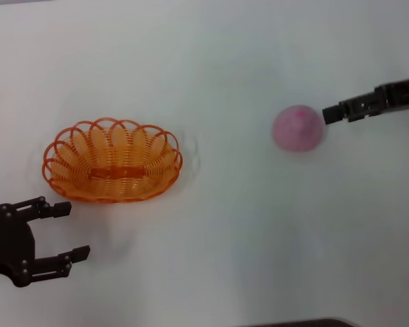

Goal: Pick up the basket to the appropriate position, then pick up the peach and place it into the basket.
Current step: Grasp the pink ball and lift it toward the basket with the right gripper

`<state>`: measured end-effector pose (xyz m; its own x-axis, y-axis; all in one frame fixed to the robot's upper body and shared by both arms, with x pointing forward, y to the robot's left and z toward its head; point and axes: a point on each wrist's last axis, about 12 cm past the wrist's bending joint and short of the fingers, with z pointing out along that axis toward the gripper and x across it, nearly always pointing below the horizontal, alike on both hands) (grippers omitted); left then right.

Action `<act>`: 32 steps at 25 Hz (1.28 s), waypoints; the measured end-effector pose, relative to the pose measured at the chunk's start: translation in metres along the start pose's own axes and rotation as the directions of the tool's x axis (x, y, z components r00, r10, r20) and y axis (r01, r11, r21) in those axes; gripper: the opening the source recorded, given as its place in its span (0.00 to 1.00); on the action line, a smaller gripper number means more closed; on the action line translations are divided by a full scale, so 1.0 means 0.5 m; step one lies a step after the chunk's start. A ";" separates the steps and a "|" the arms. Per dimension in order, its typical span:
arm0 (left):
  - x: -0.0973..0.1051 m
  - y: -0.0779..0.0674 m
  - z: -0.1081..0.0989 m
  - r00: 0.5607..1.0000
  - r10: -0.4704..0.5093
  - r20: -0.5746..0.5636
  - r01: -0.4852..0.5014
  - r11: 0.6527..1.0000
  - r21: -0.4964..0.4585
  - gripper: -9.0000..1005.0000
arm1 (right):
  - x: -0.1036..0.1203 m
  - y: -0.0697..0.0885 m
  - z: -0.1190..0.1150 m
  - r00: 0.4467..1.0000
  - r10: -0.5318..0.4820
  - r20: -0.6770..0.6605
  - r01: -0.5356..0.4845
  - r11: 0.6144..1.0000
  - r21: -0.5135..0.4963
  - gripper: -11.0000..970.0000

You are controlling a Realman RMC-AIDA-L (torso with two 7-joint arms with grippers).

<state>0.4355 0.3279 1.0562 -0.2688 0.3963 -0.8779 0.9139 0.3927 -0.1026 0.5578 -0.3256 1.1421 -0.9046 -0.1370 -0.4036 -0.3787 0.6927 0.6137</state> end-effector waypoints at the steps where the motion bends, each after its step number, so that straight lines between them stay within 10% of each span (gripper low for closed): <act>1: 0.000 0.000 0.000 1.000 -0.001 0.001 0.001 1.000 0.000 0.78 | -0.011 0.005 -0.002 1.000 0.010 -0.015 -0.009 1.000 0.026 0.90; 32: 0.002 -0.007 0.003 1.000 -0.005 0.014 0.005 1.000 0.009 0.78 | -0.107 0.081 0.112 0.965 -0.123 -0.230 0.191 0.933 0.306 0.86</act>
<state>0.4326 0.3258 1.0550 -0.2690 0.3828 -0.8838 0.9154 0.3870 -0.1110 0.6018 -0.2507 1.1505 -0.8718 -0.3800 -0.3090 -0.4666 0.8365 0.2875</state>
